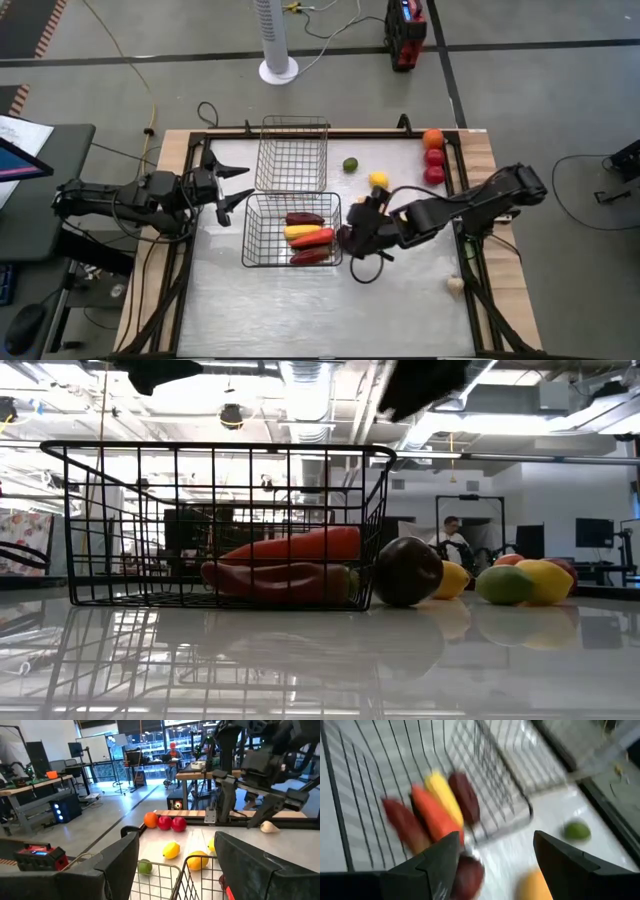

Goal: Sort produce into baskets
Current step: Put the garlic into the gold wire basket, then put the top lemon into the gold wire basket

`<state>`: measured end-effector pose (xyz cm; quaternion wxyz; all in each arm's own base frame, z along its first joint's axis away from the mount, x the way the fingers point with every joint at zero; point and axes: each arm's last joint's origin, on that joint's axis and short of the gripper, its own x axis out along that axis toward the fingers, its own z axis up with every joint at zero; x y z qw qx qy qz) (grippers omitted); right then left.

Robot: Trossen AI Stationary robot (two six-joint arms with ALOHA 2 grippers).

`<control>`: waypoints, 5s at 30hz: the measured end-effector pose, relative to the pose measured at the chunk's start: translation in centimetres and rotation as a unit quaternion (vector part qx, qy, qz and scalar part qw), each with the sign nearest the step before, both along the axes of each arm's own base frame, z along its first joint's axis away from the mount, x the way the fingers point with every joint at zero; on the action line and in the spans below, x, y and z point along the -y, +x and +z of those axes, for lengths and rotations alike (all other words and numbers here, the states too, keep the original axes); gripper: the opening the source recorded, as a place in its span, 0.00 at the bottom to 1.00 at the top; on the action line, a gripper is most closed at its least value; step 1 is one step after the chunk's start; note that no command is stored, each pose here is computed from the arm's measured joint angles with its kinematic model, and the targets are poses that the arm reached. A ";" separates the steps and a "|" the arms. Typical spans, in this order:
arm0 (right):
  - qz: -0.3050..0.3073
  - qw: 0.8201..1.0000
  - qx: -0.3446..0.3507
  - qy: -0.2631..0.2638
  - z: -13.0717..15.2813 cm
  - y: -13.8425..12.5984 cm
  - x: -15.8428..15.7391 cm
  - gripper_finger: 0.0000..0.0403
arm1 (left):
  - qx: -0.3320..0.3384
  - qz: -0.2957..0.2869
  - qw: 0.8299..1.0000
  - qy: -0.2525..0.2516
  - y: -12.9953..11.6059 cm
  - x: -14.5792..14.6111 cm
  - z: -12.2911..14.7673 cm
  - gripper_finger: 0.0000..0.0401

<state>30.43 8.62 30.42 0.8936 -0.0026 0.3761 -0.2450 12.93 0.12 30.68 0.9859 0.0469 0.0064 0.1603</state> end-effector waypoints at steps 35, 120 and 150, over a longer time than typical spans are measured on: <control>-0.176 0.861 -0.293 0.377 -9.1 -10.1 -1.1 0.79 | 0.003 0.003 1.000 -0.002 0.0 0.0 0.0 0.62; -0.055 0.987 0.119 0.091 1.4 0.7 9.1 0.57 | 0.002 0.004 1.000 -0.002 0.0 0.0 0.0 0.62; -0.027 0.998 0.008 0.050 0.7 4.1 18.7 0.81 | -0.017 0.004 1.000 -0.001 0.0 0.0 -0.3 0.62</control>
